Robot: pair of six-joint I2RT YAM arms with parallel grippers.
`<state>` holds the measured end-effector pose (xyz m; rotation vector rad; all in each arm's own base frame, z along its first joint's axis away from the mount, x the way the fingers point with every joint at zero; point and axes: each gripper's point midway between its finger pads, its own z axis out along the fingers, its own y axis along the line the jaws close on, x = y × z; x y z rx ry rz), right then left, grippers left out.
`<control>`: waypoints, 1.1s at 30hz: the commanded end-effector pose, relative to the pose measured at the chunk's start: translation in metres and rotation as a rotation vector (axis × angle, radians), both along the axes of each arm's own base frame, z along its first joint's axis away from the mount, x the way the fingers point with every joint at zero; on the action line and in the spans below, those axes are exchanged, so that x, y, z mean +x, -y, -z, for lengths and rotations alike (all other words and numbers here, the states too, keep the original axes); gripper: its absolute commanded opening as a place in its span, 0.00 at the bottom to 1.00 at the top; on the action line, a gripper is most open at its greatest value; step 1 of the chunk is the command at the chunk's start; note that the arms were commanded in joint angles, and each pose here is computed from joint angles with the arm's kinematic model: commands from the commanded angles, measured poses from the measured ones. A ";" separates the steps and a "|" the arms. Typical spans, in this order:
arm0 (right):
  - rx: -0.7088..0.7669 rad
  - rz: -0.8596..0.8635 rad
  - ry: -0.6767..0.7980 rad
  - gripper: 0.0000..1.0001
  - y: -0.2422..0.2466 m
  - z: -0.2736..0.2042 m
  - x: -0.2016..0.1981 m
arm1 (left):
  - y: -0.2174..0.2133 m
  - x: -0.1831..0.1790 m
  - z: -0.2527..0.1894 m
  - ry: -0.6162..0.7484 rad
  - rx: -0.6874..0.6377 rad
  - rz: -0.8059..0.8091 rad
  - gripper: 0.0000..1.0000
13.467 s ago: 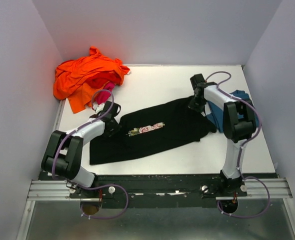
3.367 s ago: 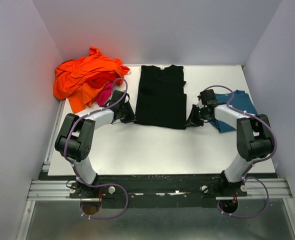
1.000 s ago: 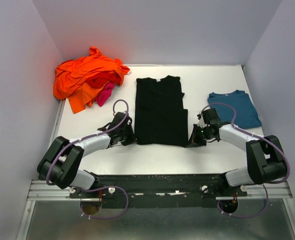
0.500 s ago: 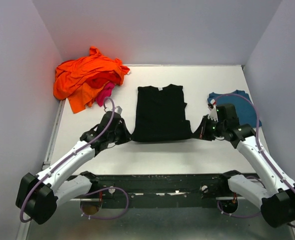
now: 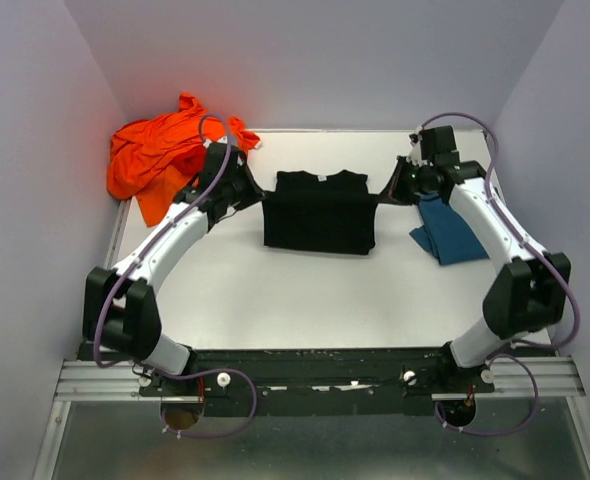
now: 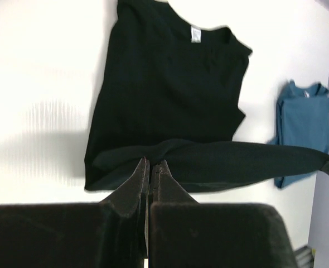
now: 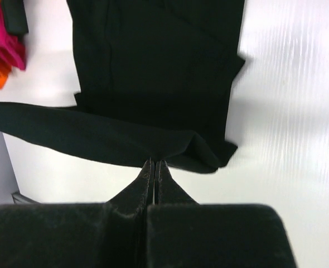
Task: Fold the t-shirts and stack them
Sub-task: Fold the long partially folded tshirt into a neat square
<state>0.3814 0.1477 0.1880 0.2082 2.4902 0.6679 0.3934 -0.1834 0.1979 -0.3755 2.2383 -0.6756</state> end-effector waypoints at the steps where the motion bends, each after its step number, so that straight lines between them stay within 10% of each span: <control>1: 0.040 0.031 0.020 0.01 0.001 -0.009 0.053 | 0.002 0.057 0.003 0.026 -0.002 -0.026 0.00; 13: 0.142 0.065 -0.092 0.02 0.008 0.067 0.164 | 0.026 0.176 0.055 0.016 -0.026 0.007 0.00; 15: 0.164 0.072 -0.102 0.17 0.011 0.082 0.179 | 0.031 0.191 0.062 0.035 -0.034 0.023 0.21; 17: 0.164 0.081 -0.094 0.59 0.015 0.091 0.187 | 0.031 0.204 0.068 0.059 -0.024 0.033 0.58; 19: 0.158 0.062 -0.064 0.67 0.015 0.093 0.189 | 0.029 0.209 0.070 0.073 -0.015 0.056 0.75; 33: -0.028 0.060 -0.082 0.68 0.010 0.131 0.186 | 0.018 0.186 0.119 -0.036 0.047 0.095 0.66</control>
